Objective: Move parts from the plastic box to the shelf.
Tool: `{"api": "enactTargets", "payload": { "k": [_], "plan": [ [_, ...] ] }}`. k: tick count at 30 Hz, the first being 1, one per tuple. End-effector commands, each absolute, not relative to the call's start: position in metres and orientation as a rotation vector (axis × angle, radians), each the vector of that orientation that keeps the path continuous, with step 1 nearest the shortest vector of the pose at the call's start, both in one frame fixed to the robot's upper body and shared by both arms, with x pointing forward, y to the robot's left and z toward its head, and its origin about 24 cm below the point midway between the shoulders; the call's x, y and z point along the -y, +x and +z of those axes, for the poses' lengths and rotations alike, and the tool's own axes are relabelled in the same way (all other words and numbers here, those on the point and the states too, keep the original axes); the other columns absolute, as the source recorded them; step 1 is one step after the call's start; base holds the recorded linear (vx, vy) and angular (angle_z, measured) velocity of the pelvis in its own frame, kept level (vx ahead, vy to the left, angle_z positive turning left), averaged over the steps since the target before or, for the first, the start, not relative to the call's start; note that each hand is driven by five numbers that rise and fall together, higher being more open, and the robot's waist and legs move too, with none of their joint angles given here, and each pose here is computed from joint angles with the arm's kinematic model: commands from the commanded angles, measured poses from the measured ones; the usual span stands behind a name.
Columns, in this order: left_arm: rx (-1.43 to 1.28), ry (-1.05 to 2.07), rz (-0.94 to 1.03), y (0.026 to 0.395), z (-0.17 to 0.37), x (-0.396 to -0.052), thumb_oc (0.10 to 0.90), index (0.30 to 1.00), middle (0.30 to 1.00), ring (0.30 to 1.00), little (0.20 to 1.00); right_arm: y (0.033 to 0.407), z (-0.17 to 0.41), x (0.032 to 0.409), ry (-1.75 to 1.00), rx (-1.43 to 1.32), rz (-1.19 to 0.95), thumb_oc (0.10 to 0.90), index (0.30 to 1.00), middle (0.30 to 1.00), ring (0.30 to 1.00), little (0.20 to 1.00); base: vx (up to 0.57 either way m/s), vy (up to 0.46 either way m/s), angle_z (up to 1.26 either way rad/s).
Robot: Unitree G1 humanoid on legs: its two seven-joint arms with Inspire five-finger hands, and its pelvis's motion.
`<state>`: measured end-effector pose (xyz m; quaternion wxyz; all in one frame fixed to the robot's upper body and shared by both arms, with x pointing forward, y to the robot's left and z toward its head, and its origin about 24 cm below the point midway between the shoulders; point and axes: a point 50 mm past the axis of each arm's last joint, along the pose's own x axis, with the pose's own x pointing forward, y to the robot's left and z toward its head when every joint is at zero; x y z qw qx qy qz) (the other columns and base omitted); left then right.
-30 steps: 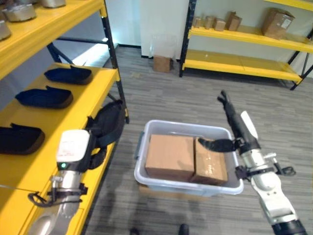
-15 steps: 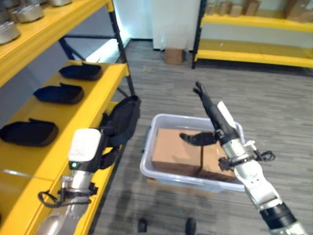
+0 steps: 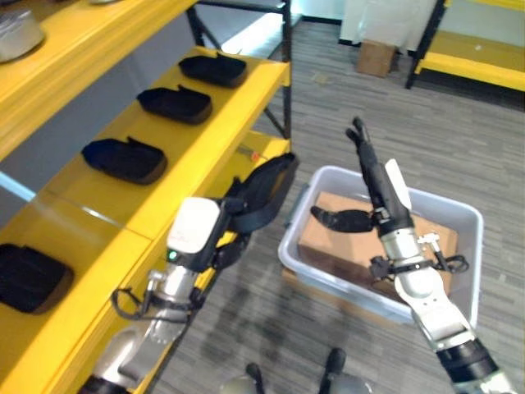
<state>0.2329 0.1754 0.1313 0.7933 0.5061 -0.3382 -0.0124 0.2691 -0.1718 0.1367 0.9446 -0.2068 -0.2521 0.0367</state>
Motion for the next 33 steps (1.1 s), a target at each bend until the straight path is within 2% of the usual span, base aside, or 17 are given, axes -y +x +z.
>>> {"api": "enactTargets", "payload": {
  "k": [1,6,9,13,21,33],
  "plan": [
    [1.052,0.978,0.05,0.228,0.182,-0.16,0.4,0.3,0.3,0.3,0.3,0.268,0.179,0.159,-0.381,0.777,0.063,0.9,1.0,1.0,1.0,1.0,-0.02,0.193,0.04],
    [1.199,0.975,0.121,0.228,0.208,-0.152,0.4,0.3,0.3,0.3,0.3,0.27,0.179,0.153,-0.379,0.776,0.058,0.9,1.0,1.0,1.0,1.0,-0.02,0.162,0.03],
    [1.336,0.998,0.241,0.221,0.231,-0.154,0.4,0.3,0.3,0.3,0.3,0.27,0.179,0.15,-0.395,0.78,0.062,0.9,1.0,1.0,1.0,1.0,-0.02,0.145,-0.02],
    [1.391,1.016,0.328,0.216,0.241,-0.16,0.4,0.3,0.3,0.3,0.3,0.271,0.18,0.147,-0.405,0.781,0.067,0.9,1.0,1.0,1.0,1.0,0.0,0.075,0.04],
    [1.29,1.039,0.447,0.208,0.232,-0.186,0.4,0.3,0.3,0.3,0.3,0.275,0.173,0.141,-0.388,0.742,0.084,0.9,1.0,1.0,1.0,1.0,-0.01,0.103,0.15],
    [1.186,1.128,0.443,0.205,0.217,-0.201,0.4,0.3,0.3,0.3,0.3,0.273,0.165,0.141,-0.364,0.709,0.083,0.9,1.0,1.0,1.0,1.0,0.0,0.09,0.28]
  ]
}}
